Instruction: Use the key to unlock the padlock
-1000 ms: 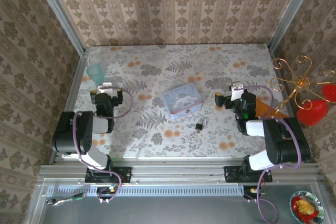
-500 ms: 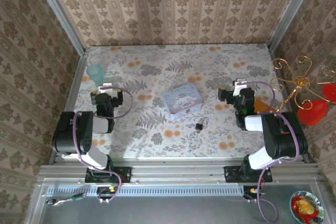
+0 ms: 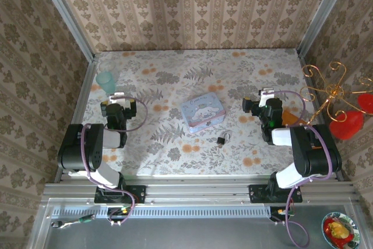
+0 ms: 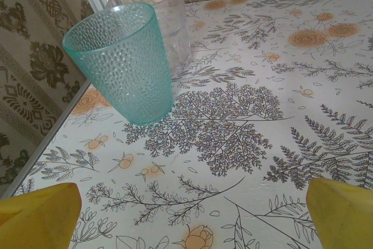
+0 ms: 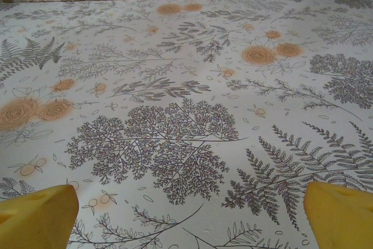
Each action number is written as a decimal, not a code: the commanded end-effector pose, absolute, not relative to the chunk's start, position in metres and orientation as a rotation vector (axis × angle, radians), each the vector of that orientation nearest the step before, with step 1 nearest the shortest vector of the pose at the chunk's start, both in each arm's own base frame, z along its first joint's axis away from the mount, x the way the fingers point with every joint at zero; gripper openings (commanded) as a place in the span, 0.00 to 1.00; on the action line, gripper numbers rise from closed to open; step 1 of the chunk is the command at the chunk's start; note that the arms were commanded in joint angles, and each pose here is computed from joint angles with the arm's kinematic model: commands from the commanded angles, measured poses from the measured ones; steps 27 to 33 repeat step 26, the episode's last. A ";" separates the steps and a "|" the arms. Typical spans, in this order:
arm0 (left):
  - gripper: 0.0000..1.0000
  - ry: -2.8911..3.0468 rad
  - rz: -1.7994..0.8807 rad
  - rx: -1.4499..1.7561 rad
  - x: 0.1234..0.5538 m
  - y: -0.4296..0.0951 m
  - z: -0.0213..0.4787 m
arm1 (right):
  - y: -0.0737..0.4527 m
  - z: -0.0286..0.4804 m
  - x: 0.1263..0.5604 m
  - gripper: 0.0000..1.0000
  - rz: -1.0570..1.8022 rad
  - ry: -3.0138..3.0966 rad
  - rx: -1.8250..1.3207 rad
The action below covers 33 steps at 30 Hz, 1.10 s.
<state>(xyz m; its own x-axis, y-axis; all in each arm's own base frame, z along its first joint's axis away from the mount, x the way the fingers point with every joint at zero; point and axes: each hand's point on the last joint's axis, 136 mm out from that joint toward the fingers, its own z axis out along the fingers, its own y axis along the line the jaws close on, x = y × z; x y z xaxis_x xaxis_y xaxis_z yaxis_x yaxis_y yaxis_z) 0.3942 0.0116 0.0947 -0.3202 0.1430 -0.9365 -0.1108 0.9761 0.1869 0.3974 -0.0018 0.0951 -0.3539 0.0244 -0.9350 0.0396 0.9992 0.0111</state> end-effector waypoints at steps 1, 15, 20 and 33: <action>1.00 1.863 0.243 0.001 0.396 0.012 0.101 | -0.006 0.098 0.400 1.00 -0.037 1.925 0.066; 1.00 1.865 0.241 0.002 0.396 0.011 0.100 | -0.006 0.098 0.400 1.00 -0.038 1.924 0.064; 1.00 1.862 0.243 0.000 0.396 0.012 0.101 | -0.006 0.096 0.401 1.00 -0.033 1.936 0.065; 1.00 1.863 0.243 -0.001 0.396 0.012 0.101 | -0.007 0.098 0.400 1.00 -0.038 1.923 0.069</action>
